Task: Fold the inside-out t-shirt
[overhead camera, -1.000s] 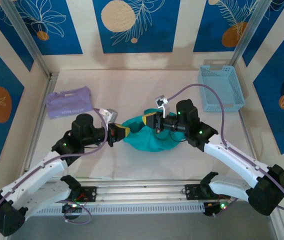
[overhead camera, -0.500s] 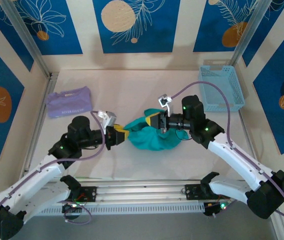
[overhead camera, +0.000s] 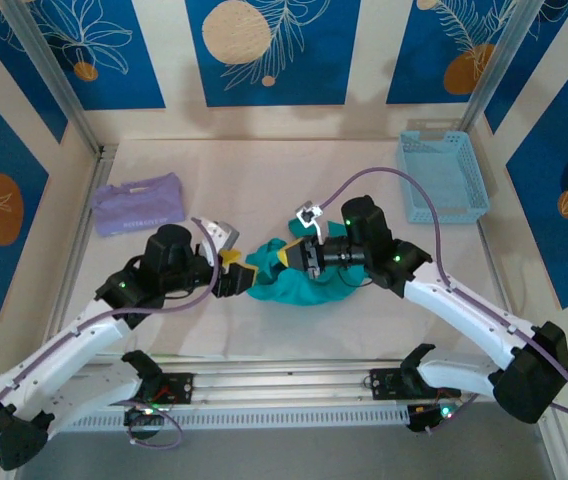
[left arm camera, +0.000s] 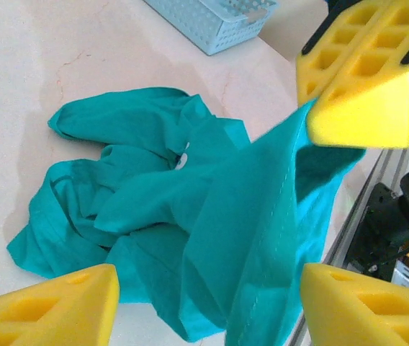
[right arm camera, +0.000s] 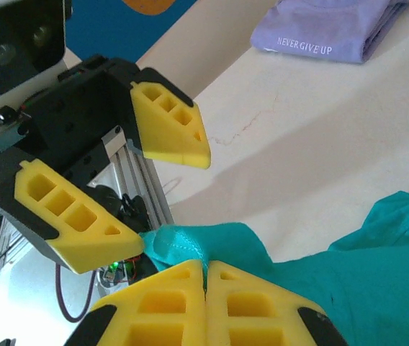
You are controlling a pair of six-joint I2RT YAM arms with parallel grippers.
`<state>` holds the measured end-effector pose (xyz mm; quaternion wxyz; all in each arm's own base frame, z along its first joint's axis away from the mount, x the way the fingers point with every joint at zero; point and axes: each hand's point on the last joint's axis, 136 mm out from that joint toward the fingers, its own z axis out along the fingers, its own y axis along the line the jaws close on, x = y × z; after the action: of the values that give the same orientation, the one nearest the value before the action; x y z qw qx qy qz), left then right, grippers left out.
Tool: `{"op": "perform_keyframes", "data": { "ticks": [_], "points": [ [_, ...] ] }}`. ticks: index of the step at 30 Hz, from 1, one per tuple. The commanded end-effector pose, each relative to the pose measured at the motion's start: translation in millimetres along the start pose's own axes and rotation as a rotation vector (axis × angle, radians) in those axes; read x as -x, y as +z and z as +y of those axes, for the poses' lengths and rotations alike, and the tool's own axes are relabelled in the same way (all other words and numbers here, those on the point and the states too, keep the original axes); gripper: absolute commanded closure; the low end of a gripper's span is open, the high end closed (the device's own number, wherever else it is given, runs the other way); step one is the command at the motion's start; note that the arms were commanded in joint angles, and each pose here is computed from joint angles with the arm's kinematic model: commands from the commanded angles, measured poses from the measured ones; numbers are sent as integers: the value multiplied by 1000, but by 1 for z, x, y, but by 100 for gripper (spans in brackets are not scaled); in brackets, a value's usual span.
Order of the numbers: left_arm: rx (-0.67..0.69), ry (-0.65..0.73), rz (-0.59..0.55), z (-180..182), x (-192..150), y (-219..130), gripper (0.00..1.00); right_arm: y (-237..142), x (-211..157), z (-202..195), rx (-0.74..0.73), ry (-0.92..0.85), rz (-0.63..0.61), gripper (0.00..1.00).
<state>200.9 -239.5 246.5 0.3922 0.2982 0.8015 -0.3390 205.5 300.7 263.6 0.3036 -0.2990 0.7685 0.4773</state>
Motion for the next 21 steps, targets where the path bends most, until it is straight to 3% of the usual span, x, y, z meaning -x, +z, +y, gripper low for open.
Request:
{"op": "perform_keyframes", "data": {
  "ticks": [1, 5, 10, 13, 17, 21],
  "points": [
    [36, 54, 68, 2, -4, 4, 34, -2, 11, 9, 3, -38, -14, 100],
    [-9, 74, 104, -7, -7, 12, 34, -4, 12, 7, -18, -34, -11, 100],
    [-45, 90, 99, -16, -7, 15, 27, -3, 12, 1, -55, -20, 11, 100],
    [47, 86, 119, 0, -9, 20, 28, -2, 12, 3, -40, -20, 18, 100],
    [230, 59, 132, 32, -6, 20, 53, -4, 7, 3, -42, -46, 40, 100],
    [258, 40, 101, 35, 4, 19, 89, -9, -5, -5, -102, -103, 100, 100]
  ]
}}
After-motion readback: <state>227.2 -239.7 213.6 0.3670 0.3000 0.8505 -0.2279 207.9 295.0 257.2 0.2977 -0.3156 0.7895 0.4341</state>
